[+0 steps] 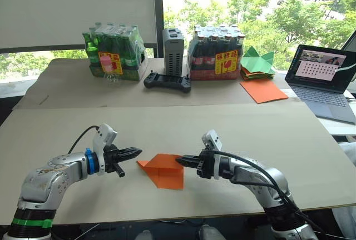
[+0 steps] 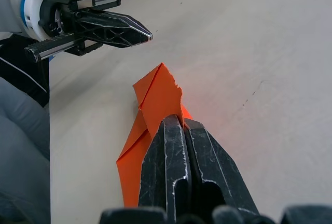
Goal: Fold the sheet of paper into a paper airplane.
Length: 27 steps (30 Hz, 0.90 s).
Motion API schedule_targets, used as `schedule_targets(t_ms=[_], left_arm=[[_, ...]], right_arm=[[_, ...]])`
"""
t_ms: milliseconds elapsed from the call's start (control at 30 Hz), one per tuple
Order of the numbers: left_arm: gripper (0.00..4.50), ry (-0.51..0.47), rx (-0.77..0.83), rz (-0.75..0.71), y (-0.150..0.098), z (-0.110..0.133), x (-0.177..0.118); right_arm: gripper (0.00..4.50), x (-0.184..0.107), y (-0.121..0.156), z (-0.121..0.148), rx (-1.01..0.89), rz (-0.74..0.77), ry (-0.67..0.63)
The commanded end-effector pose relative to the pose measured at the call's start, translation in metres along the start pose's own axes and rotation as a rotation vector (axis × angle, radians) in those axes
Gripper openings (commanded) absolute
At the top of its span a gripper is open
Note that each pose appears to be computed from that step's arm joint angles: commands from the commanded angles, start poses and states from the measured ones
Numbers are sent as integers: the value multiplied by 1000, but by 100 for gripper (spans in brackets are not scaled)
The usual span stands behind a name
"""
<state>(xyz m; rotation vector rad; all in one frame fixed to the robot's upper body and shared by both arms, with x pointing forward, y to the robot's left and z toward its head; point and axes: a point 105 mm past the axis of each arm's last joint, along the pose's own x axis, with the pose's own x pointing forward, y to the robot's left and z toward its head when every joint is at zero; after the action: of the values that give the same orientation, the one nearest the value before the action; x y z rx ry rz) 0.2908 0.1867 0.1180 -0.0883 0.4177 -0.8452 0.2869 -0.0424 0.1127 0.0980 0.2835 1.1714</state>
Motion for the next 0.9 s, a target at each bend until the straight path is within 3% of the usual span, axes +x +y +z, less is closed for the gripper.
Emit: schedule_targets(t_ms=[33, 100, 333, 433, 600, 700, 833, 900], left_arm=[[0, -26, 30, 7, 2, 7, -1], [0, -26, 28, 8, 2, 6, 0], [0, -30, 27, 10, 3, 5, 3], [0, -28, 27, 12, 3, 3, 3], [0, -30, 31, 13, 4, 3, 4], [0, -32, 32, 15, 4, 4, 4], [0, -30, 34, 20, 5, 3, 3], [0, -28, 32, 19, 5, 3, 4]], right_arm=[[4, 0, 1, 35, -282, -26, -80], [4, 0, -3, 43, -513, -64, -77], [4, -1, 0, 71, -1032, -158, -208], [4, 1, -2, 62, -1232, -187, -197], [4, 12, 3, 14, -1670, -51, -58], [4, 13, 2, -6, -1731, 33, -4], [4, 12, 6, -12, -1606, 74, -13], [61, 11, 6, -4, -1505, 51, -46]])
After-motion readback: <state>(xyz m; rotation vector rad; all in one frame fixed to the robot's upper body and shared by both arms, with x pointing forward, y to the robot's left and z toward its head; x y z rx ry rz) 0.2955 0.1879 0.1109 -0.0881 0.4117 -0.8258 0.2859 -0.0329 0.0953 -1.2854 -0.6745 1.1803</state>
